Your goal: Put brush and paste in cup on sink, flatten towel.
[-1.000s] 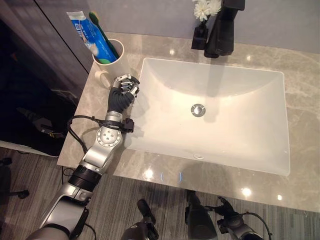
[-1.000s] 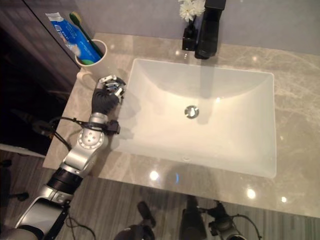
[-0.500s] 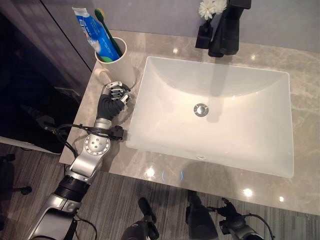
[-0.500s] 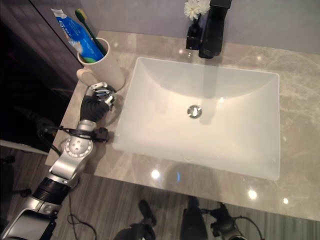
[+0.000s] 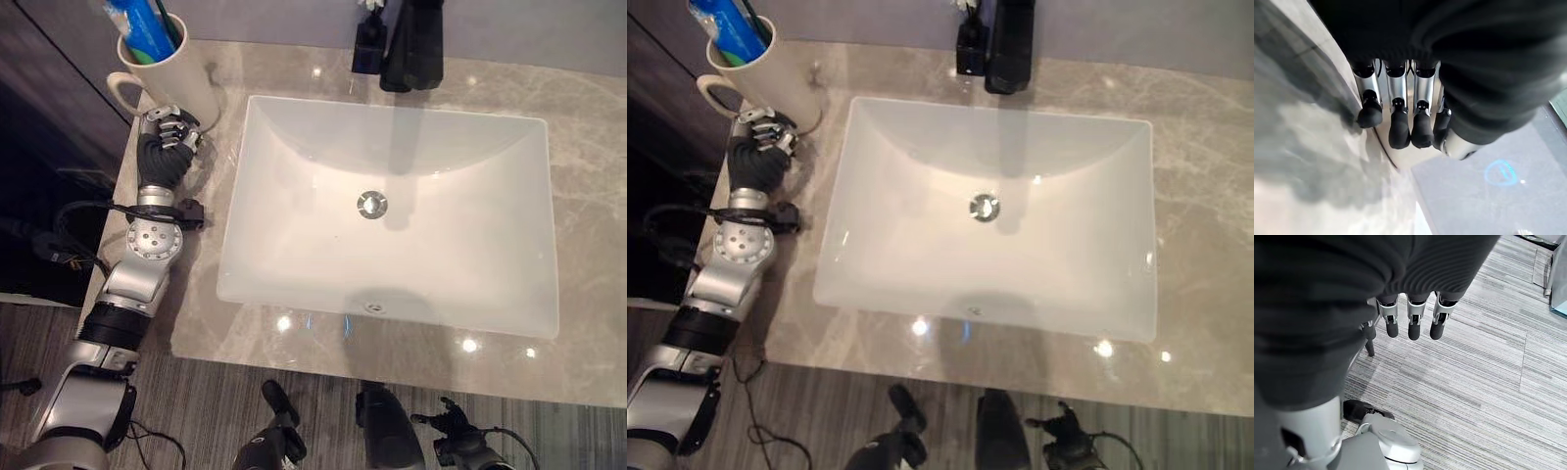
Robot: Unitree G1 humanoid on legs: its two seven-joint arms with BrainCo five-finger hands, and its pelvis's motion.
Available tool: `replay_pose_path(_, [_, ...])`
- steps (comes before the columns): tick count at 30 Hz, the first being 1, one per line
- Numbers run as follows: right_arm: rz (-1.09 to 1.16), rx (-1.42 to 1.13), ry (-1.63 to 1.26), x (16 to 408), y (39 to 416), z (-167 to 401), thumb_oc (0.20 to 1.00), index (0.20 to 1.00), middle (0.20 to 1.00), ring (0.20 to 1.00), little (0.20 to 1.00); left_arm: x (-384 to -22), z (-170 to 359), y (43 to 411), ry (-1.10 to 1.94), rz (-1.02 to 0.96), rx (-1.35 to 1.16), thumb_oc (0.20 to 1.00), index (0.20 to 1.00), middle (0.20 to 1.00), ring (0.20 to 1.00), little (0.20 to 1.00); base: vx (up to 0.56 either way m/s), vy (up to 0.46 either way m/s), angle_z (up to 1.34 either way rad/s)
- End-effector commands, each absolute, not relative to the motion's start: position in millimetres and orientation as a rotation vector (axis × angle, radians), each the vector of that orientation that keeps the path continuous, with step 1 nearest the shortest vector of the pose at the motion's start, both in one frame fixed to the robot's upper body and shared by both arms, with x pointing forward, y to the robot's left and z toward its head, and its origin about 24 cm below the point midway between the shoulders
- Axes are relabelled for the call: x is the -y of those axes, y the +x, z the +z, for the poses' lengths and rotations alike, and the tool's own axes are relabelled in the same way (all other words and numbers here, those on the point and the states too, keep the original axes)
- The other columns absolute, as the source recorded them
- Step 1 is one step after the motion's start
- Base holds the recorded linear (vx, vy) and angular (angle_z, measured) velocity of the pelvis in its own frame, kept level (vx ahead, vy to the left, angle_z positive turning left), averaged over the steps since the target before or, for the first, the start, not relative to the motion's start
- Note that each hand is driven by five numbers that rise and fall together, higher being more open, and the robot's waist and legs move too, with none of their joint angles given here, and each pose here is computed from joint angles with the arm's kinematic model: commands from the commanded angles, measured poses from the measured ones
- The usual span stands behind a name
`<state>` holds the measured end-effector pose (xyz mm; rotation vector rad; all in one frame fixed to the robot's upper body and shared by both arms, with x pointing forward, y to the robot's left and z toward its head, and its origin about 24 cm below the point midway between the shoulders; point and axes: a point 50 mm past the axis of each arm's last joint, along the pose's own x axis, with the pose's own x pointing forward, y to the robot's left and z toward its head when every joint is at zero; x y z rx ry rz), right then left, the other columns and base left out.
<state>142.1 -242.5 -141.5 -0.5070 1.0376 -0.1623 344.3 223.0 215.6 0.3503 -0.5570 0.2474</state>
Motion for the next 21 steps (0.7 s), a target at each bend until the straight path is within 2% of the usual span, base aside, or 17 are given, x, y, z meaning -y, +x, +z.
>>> replay_pose_path(1, [-0.160, -1.048, -0.514, 237.8, 140.6, -143.8, 1.000, 1.000, 1.000, 1.000, 1.000, -225.9, 216.0, 346.8, 0.351, 0.298, 0.575, 0.200, 0.200, 0.200, 0.200, 0.200, 0.03, -0.019, -0.06])
replay_pose_path(6, [-0.155, -1.061, -0.513, 237.0, 137.9, -145.2, 1.000, 1.000, 1.000, 1.000, 1.000, -223.7, 209.2, 343.9, 0.344, 0.277, 0.562, 0.200, 0.200, 0.200, 0.200, 0.200, 0.02, -0.006, -0.01])
replay_pose_path(11, [-0.197, -1.093, -0.502, 244.9, 128.4, -146.7, 1.000, 1.000, 1.000, 1.000, 1.000, -238.0, 188.9, 327.5, 0.324, 0.303, 0.523, 0.200, 0.200, 0.200, 0.200, 0.200, 0.03, -0.008, -0.01])
replay_pose_path(21, [-0.196, -1.122, -0.527, 249.6, 122.8, -147.8, 1.000, 1.000, 1.000, 1.000, 1.000, -254.7, 198.4, 340.5, 0.314, 0.386, 0.496, 0.200, 0.200, 0.200, 0.200, 0.200, 0.00, -0.007, 0.05])
